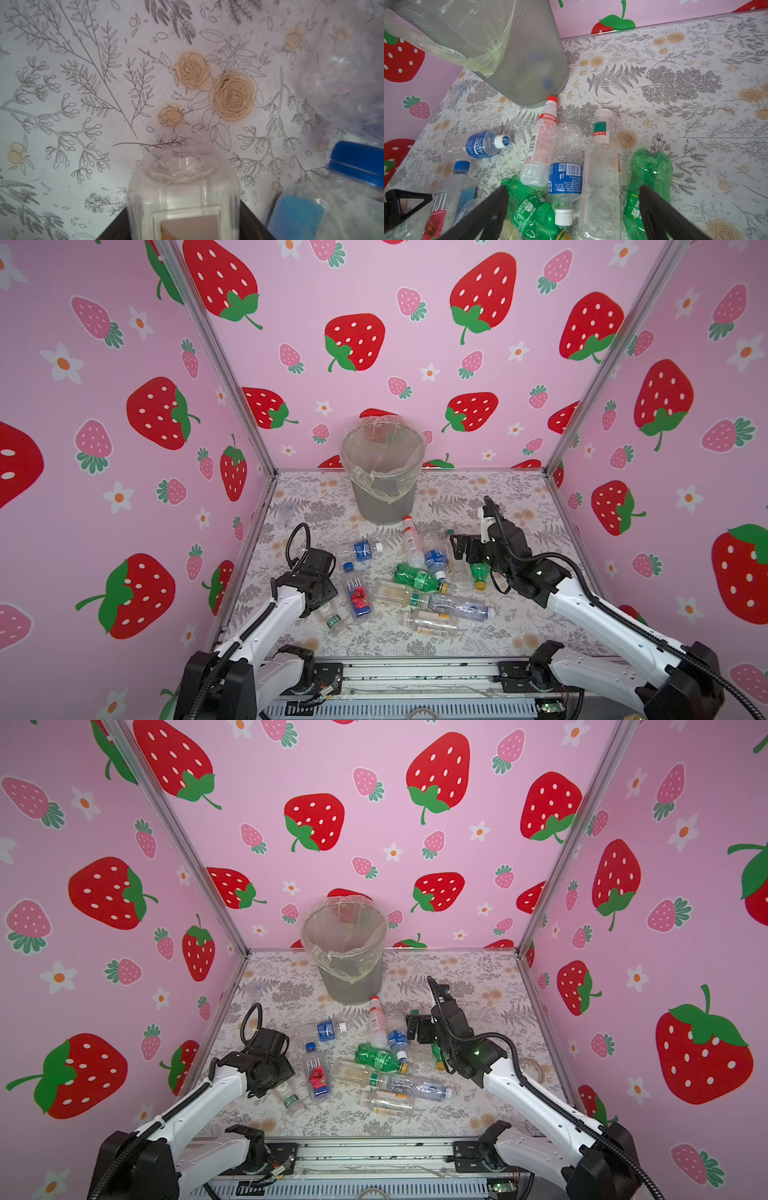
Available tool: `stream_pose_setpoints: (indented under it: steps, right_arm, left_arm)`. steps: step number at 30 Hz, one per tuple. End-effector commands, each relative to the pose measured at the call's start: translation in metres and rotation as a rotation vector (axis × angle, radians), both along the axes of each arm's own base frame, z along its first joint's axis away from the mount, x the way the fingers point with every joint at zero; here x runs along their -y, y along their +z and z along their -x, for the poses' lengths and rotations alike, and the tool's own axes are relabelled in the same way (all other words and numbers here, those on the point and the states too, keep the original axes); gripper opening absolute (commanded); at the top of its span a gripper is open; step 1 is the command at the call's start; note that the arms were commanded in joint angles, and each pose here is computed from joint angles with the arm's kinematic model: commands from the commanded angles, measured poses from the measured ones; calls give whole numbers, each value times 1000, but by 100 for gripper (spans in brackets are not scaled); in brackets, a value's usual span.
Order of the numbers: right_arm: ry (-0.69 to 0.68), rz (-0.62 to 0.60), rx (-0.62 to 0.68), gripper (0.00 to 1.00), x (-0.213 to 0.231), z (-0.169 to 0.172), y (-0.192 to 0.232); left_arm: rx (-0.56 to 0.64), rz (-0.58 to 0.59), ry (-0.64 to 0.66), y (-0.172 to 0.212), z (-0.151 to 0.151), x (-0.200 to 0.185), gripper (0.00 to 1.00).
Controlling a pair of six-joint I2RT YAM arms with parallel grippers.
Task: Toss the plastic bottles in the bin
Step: 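Close the left gripper on the square clear bottle and lift it, then carry the square bottle toward the wastebasket with the left gripper while the right gripper hovers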
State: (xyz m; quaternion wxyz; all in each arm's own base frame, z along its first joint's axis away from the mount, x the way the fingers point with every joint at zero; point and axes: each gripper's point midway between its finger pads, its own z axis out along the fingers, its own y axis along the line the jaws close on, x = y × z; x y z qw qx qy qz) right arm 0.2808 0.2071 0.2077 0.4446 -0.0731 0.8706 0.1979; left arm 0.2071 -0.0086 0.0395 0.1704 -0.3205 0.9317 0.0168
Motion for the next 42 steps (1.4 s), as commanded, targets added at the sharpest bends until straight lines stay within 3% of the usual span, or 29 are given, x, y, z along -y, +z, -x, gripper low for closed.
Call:
stream_pose_setpoints:
  steps: [1,8,18,42]
  right_arm:
    - [-12,5,-19,99,5,2,-5]
    - [-13,1,-23,99,7,4,-8]
    - [-15,6,-40,99,11,10,-14]
    - [-64,72,-119,99,29,18,-45]
  left_arm:
    - [-12,-29,23,-5,4,-5,64]
    - [-13,-29,22,-6,4,-6,54]
    - [46,-8,8,12,-1,-3,52]
    - [299,97,-184,141,-40,27,52]
